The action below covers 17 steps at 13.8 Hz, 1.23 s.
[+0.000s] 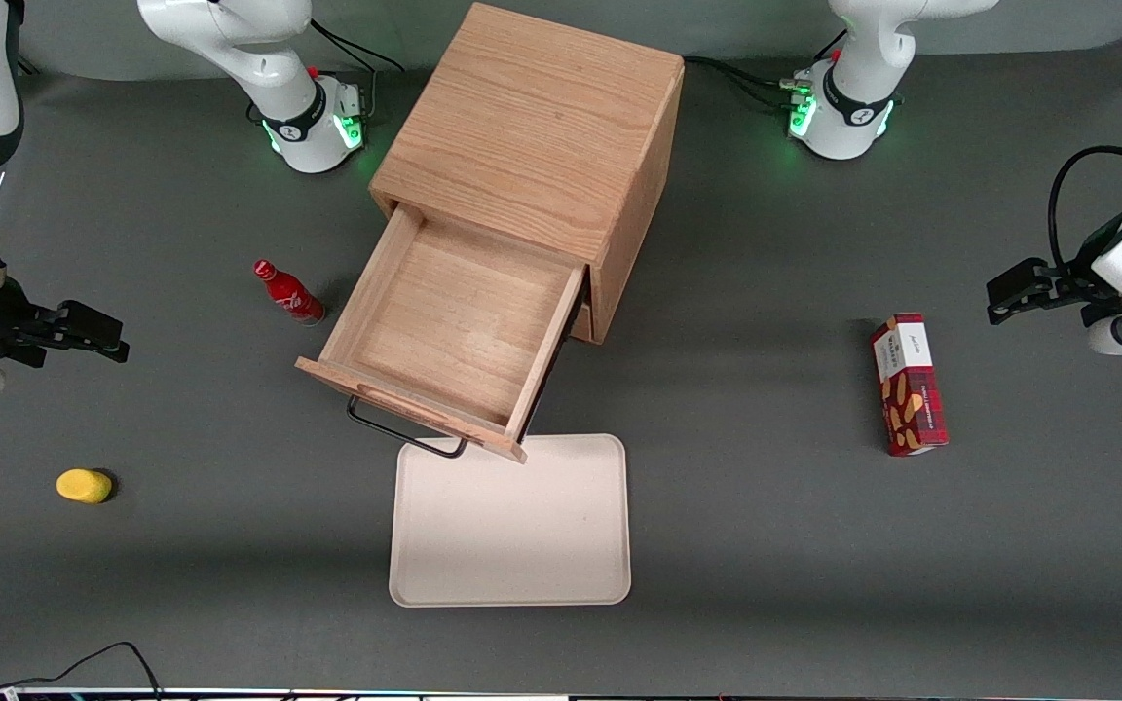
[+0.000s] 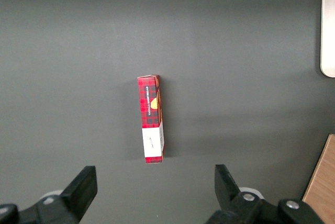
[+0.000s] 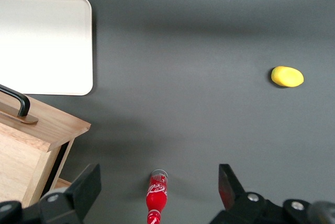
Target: Close top drawer
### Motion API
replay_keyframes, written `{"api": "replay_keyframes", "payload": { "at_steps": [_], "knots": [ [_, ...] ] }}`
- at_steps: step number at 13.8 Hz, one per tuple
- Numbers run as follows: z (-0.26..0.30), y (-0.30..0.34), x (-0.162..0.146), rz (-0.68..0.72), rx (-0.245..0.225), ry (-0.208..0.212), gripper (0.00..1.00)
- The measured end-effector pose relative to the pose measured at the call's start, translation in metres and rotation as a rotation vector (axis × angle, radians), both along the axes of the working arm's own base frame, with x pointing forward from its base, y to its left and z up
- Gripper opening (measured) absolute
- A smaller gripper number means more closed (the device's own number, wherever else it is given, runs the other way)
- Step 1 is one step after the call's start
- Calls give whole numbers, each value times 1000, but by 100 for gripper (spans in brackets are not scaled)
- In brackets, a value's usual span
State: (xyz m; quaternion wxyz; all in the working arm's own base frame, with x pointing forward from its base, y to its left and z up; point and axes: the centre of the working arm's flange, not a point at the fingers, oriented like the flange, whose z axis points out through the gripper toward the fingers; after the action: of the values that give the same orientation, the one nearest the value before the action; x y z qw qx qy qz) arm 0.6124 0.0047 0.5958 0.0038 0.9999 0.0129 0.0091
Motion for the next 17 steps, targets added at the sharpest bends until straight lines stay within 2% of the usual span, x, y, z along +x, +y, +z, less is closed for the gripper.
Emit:
{"api": "replay_keyframes", "payload": {
  "at_steps": [17],
  "knots": [
    [3, -6, 0, -10, 0, -5, 100]
  ]
}}
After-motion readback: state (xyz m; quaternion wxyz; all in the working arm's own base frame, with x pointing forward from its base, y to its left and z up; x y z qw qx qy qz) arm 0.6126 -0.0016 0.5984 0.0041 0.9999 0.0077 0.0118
